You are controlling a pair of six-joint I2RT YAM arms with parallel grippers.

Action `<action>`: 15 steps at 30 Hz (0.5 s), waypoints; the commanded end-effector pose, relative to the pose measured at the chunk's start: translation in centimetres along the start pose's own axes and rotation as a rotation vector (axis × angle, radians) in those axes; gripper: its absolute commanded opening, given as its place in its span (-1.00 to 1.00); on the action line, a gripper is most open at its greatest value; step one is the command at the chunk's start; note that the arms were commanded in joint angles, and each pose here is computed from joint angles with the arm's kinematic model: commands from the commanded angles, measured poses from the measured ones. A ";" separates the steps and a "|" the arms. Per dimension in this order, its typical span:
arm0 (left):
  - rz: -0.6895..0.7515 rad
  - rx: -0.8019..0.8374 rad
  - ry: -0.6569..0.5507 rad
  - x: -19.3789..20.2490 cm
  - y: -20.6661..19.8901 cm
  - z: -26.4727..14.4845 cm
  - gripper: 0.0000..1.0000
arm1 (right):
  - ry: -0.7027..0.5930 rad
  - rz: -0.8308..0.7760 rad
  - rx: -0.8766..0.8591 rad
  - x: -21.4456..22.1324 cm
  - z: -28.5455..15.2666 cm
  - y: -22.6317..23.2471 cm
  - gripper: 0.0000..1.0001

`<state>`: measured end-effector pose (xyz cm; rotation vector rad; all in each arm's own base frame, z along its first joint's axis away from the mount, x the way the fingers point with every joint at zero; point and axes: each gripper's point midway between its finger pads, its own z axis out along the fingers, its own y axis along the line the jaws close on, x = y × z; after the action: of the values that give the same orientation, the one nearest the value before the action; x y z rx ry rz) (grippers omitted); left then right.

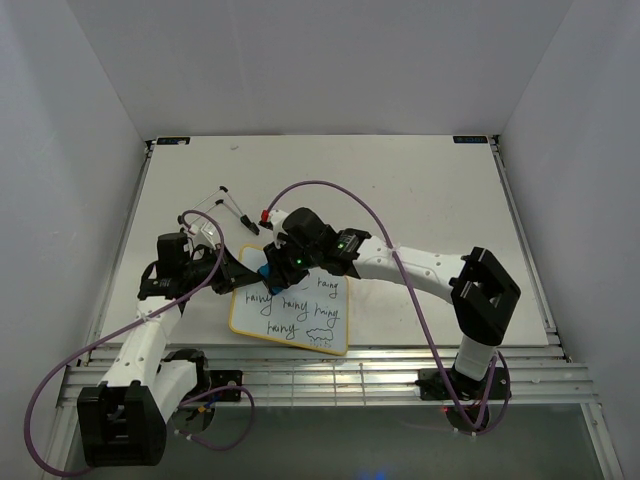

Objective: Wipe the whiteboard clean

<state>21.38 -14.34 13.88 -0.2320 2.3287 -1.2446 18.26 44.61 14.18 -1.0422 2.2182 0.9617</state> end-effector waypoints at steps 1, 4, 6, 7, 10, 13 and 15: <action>0.281 0.194 -0.043 -1.5 -5.0 -0.7 -0.78 | 0.153 -0.039 -0.007 5.5 3.6 -0.7 -0.84; 0.283 0.185 -0.047 -1.6 -5.0 -0.8 -0.95 | 0.163 -0.039 -0.002 6.0 3.6 -0.9 -0.85; 0.286 0.183 -0.049 -1.7 -5.1 -0.9 -0.95 | 0.169 -0.034 0.010 6.3 3.5 -1.4 -0.84; 0.288 0.179 -0.049 -1.7 -5.1 -0.9 -0.95 | 0.168 -0.034 0.012 6.3 3.5 -1.5 -0.84; 0.292 0.165 -0.051 -1.8 -5.2 -1.2 -0.87 | 0.174 -0.026 0.022 6.7 3.3 -2.1 -0.84; 0.286 0.134 -0.065 -2.1 -5.1 -1.4 -0.83 | 0.177 -0.026 0.028 6.9 3.2 -2.5 -0.84; 0.295 0.123 -0.080 -2.5 -5.4 -1.7 -0.73 | 0.183 -0.027 0.028 7.1 3.2 -2.6 -0.84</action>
<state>21.29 -14.15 13.92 -0.2399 2.3417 -1.2226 18.37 44.53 14.11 -1.0541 2.2069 0.9877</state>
